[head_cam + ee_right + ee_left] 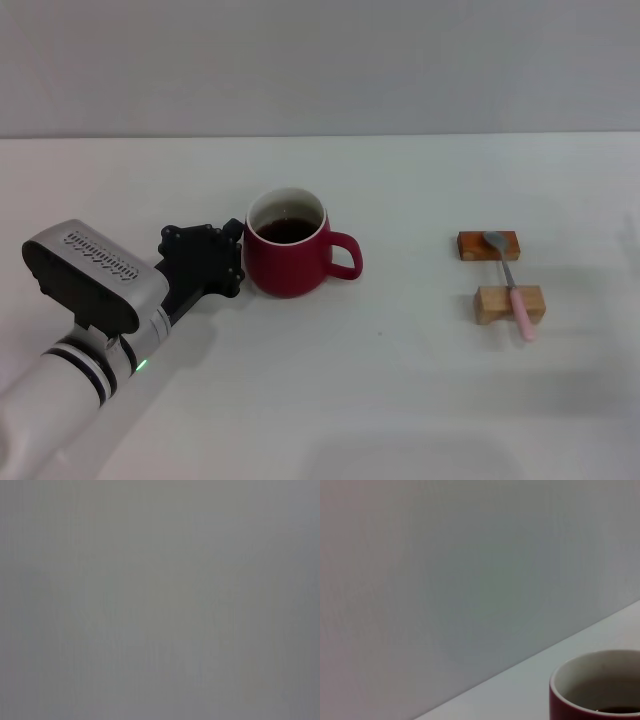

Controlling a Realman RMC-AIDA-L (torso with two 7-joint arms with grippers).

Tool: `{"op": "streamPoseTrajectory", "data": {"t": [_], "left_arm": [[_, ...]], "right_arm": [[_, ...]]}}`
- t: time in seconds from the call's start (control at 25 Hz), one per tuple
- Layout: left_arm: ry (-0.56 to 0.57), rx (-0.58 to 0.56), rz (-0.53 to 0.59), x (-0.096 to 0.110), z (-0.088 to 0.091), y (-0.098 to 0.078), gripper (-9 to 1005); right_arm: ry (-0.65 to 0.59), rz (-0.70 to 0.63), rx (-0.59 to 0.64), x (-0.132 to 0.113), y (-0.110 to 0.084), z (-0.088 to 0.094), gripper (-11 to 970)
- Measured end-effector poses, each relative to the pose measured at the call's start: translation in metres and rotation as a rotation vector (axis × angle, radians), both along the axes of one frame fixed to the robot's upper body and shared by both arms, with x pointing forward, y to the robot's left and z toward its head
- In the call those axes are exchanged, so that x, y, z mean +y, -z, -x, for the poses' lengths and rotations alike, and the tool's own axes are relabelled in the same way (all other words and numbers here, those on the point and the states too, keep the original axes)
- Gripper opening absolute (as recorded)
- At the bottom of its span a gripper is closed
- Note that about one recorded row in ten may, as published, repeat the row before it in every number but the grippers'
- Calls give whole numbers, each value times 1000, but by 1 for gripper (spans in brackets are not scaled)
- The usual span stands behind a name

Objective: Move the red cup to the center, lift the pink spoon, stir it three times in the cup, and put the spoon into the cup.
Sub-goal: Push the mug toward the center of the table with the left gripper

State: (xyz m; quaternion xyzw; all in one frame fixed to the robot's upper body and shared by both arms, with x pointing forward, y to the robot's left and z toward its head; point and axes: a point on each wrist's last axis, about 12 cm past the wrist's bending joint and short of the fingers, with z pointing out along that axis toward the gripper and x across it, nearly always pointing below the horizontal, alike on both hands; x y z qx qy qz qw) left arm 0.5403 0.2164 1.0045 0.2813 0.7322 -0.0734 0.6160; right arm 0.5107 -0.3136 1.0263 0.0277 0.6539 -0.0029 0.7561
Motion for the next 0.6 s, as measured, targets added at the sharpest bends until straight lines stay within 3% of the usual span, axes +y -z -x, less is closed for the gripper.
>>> {"op": "streamPoseTrajectory", "data": {"t": [0.6], "left_arm": [[25, 13, 5, -5, 8, 4, 37]], "right_arm": [[1, 1, 2, -1, 0, 1, 817]]}}
